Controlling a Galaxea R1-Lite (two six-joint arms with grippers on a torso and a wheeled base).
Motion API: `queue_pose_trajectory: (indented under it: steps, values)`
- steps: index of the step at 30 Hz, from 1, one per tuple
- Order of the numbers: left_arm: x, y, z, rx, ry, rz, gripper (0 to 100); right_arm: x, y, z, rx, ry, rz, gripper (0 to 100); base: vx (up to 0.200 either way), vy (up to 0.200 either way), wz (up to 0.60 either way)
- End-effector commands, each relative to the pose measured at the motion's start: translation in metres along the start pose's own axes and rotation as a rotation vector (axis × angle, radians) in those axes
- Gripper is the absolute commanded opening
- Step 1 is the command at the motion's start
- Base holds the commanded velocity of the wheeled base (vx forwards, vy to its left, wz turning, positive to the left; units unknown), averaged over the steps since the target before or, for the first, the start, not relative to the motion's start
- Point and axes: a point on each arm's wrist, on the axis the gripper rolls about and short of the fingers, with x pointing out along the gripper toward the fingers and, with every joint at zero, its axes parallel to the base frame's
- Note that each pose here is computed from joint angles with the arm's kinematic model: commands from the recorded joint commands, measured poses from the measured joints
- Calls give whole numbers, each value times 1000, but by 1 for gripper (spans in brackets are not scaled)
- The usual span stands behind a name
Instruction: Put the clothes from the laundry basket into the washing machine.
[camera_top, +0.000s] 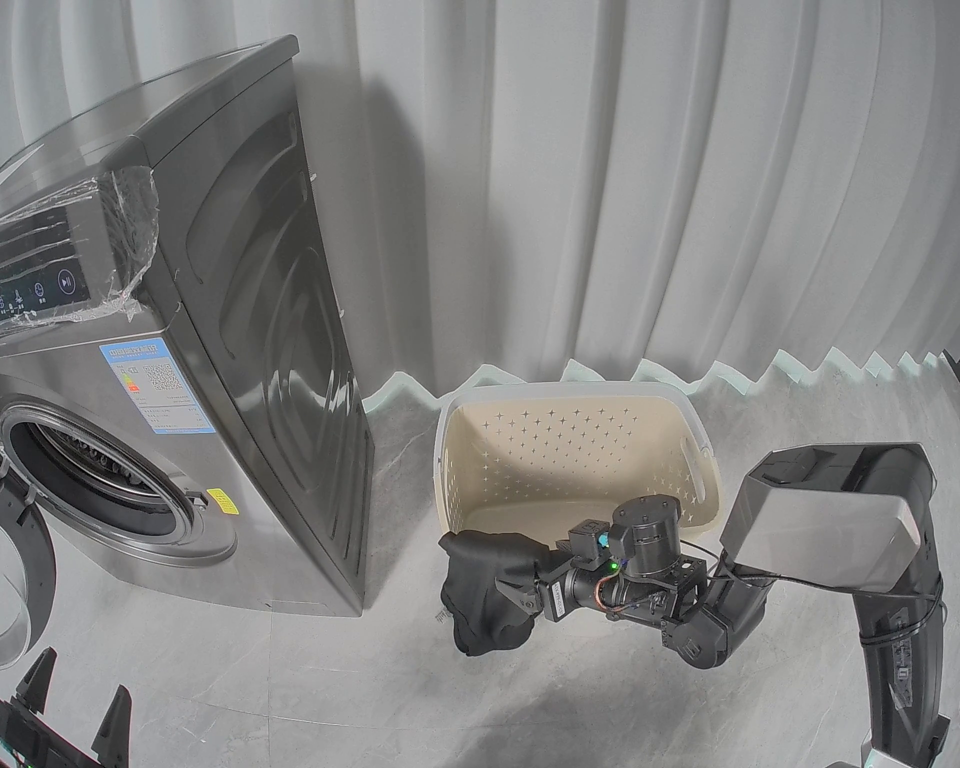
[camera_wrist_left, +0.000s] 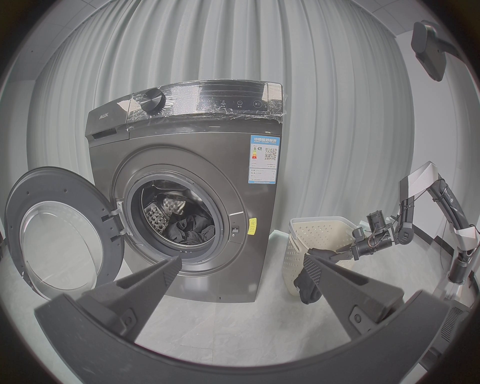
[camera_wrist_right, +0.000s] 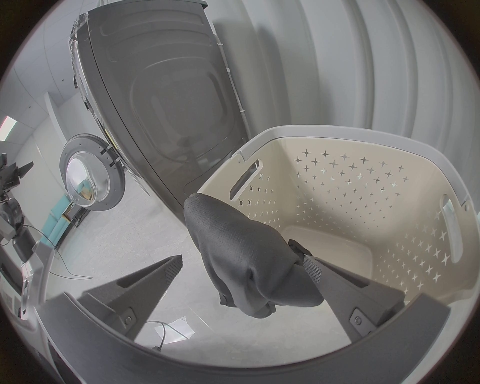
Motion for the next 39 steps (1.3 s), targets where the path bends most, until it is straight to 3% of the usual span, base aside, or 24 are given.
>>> queue_pose_trajectory:
  steps: [1,6,7,19,25,33,39]
  values:
    - [0,0,-5,0,0,0,100,11,-1,-7,-4,6,3,100,0,0,0]
    - [0,0,-5,0,0,0,100,15,-1,-12,-10,7,4,100,0,0,0]
    - [0,0,-5,0,0,0,100,15,0,-11,-12,0,7,0,0,0,0]
    - [0,0,-5,0,0,0,100,9,4,-6,-25,-36,16,0,0,0,0]
    - [0,0,-5,0,0,0,100,-11,6,13,-36,-102,16,0,0,0,0]
    - [0,0,-5,0,0,0,100,-78,17,59,-35,-308,-21,0,0,0,0]
    - [0,0,-5,0,0,0,100,-120,14,91,21,-470,-82,0,0,0,0]
